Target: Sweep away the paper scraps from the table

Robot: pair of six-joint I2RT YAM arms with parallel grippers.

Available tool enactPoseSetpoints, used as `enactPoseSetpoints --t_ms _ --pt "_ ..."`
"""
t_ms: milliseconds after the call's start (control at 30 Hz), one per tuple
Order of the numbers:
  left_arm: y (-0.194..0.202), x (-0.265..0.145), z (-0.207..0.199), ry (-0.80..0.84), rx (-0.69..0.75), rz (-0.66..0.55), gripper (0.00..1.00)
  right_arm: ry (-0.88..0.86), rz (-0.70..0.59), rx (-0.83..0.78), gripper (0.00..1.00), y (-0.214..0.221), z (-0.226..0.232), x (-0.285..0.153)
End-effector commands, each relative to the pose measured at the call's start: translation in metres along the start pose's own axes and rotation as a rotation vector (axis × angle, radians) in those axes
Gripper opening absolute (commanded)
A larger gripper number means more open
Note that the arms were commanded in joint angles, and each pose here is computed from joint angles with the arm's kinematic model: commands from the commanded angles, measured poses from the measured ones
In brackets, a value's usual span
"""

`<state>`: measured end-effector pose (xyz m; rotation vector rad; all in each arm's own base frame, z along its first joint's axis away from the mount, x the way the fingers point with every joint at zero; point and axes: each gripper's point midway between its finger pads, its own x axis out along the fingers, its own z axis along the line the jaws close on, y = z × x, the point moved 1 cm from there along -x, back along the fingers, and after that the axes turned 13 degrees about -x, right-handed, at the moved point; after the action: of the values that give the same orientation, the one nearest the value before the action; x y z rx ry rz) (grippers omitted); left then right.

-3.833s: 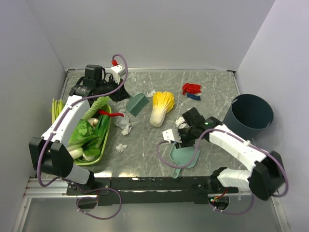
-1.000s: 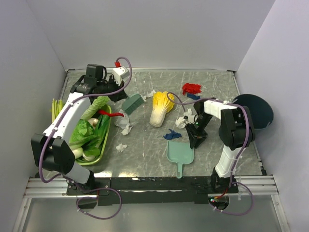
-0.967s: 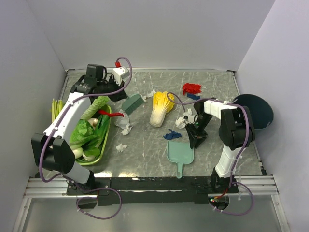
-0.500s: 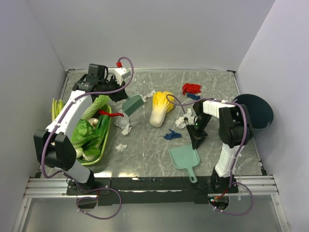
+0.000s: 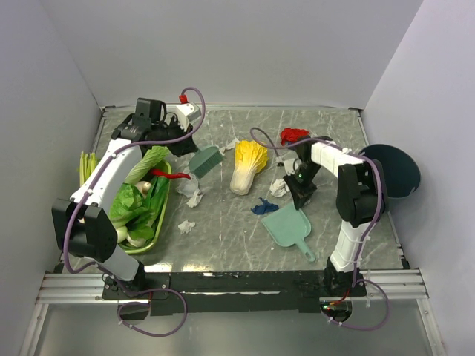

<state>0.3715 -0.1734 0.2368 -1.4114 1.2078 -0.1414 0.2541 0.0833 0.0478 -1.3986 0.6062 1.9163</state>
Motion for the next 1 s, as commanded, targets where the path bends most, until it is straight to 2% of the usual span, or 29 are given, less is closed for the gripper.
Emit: enactPoseSetpoints --t_ms 0,67,233,300,367,433,467,600,667,833,967 --pt "-0.014 -0.011 -0.012 0.03 0.039 -0.059 0.01 0.102 0.007 -0.264 0.01 -0.024 -0.013 -0.002" --pt "-0.013 -0.011 -0.013 0.035 0.041 -0.057 0.01 0.151 0.038 -0.375 0.02 -0.027 -0.016 0.0" --pt "-0.018 -0.012 -0.015 0.043 0.036 -0.07 0.01 0.198 0.081 -0.48 0.04 -0.026 -0.016 0.003" --pt "-0.019 -0.011 -0.014 0.043 0.037 -0.071 0.01 0.211 0.091 -0.479 0.14 -0.027 -0.017 0.003" --pt "-0.02 -0.012 -0.016 0.048 0.037 -0.073 0.01 0.221 0.062 -0.466 0.31 -0.034 -0.016 -0.003" --pt "-0.02 -0.012 -0.017 0.052 0.033 -0.074 0.01 0.224 0.004 -0.483 0.4 -0.038 -0.01 -0.015" --pt "-0.021 -0.013 -0.017 0.05 0.033 -0.076 0.01 0.217 -0.024 -0.488 0.5 -0.039 -0.007 -0.02" --pt "-0.022 -0.014 -0.017 0.048 0.035 -0.08 0.01 0.129 -0.3 -0.508 0.66 -0.045 0.018 -0.058" --pt "-0.023 -0.015 -0.017 0.046 0.038 -0.082 0.01 0.16 -0.417 -0.526 0.77 -0.032 0.019 -0.081" --pt "-0.024 -0.014 -0.016 0.047 0.038 -0.085 0.01 0.228 -0.493 -0.67 0.78 0.018 0.035 -0.08" --pt "-0.029 -0.015 -0.016 0.046 0.043 -0.091 0.01 0.295 -0.505 -0.704 0.79 0.053 0.039 -0.071"
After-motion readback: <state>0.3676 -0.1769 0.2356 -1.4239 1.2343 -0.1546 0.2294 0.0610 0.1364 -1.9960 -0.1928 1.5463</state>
